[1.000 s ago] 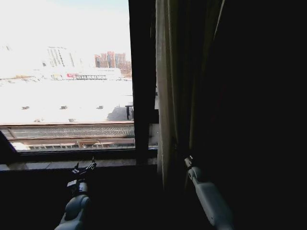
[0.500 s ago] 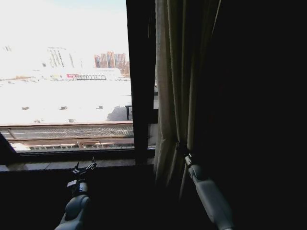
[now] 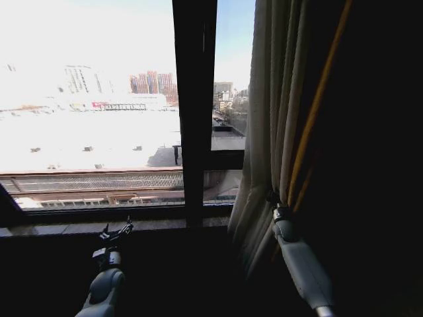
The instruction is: Open the curtains by pulling them apart, changing their state from closed to fully open.
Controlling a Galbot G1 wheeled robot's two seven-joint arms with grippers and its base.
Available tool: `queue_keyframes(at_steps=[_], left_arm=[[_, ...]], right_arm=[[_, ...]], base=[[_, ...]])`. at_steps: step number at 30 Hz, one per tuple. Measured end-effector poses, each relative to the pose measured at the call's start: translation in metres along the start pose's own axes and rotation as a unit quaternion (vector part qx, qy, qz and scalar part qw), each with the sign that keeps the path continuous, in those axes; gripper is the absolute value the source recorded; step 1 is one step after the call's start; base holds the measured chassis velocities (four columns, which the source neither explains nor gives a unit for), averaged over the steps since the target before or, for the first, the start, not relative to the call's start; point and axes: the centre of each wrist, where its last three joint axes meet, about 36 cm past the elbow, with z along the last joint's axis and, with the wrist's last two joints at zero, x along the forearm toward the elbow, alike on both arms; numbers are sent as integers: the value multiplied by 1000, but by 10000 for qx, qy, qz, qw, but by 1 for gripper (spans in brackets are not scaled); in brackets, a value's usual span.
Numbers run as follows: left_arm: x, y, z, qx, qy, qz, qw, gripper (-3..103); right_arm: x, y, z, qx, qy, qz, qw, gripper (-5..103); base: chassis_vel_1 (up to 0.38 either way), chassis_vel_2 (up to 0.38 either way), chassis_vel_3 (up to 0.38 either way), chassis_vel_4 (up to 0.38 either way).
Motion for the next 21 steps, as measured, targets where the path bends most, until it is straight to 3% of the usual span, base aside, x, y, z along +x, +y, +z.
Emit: queue_keyframes(at_steps=[4,12,13,15,17,21], left_arm=[[0,0,0,0,0,0,10000,100],[0,0,0,0,0,0,10000,100],[0,0,0,0,1,0,10000,100],[0,0,0,0,1,0,10000,100],[0,0,0,0,0,1,10000,100],[0,0,0,0,1,1,10000,100]], right_arm=[[1,-10,3,191,45,191,9996,0],[13,-5,-1,114,-98,30,9999,0],[29,4,-6,-97,-237,-358,9990,0],[35,7,-9,-226,-272,-532,9980,5],[59,18,-21,-633,-335,-1033,9921,16],[83,26,-29,-805,-364,-1471,9852,27]], base=[[0,0,0,0],[0,0,0,0],[0,0,0,0],[0,0,0,0],[0,0,0,0],[0,0,0,0]])
